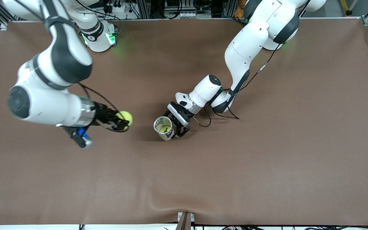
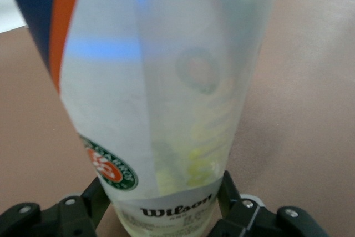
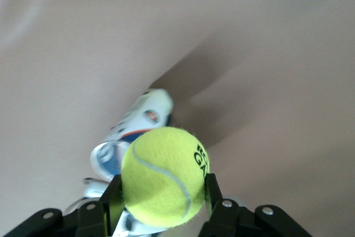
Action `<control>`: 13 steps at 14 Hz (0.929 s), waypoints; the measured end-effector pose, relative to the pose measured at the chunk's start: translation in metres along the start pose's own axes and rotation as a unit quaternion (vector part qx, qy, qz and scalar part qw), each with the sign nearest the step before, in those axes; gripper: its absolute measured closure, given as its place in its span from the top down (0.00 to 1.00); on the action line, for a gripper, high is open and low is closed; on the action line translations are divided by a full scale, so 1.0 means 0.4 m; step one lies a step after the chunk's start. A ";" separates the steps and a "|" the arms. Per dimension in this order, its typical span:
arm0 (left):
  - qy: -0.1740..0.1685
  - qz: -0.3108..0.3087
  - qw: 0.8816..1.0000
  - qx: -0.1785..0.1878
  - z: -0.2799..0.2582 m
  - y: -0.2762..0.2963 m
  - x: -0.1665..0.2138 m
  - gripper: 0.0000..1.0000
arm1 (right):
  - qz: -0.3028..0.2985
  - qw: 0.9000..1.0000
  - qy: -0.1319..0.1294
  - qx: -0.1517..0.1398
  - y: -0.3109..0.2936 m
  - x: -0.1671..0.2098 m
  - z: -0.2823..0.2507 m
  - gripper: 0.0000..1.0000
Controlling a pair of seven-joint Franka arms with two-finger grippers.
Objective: Insert tennis ball vertically with right arm
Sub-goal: 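Lower the ball into the tube opening and open the right gripper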
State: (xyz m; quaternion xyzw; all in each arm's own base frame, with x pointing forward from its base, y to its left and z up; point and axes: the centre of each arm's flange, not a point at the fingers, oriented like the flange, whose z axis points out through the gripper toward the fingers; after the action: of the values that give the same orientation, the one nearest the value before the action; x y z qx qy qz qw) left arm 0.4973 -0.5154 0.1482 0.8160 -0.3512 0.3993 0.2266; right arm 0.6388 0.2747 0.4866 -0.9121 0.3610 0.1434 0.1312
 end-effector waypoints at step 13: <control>0.000 0.000 1.000 0.000 0.000 0.000 0.000 0.82 | 0.079 0.996 0.026 0.019 -0.147 -0.132 0.259 0.62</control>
State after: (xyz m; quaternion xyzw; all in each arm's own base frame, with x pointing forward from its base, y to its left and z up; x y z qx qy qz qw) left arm 0.4972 -0.5155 0.1482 0.8160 -0.3513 0.3993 0.2266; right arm 0.6255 0.3845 0.4175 -0.8813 0.4381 0.1230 0.1275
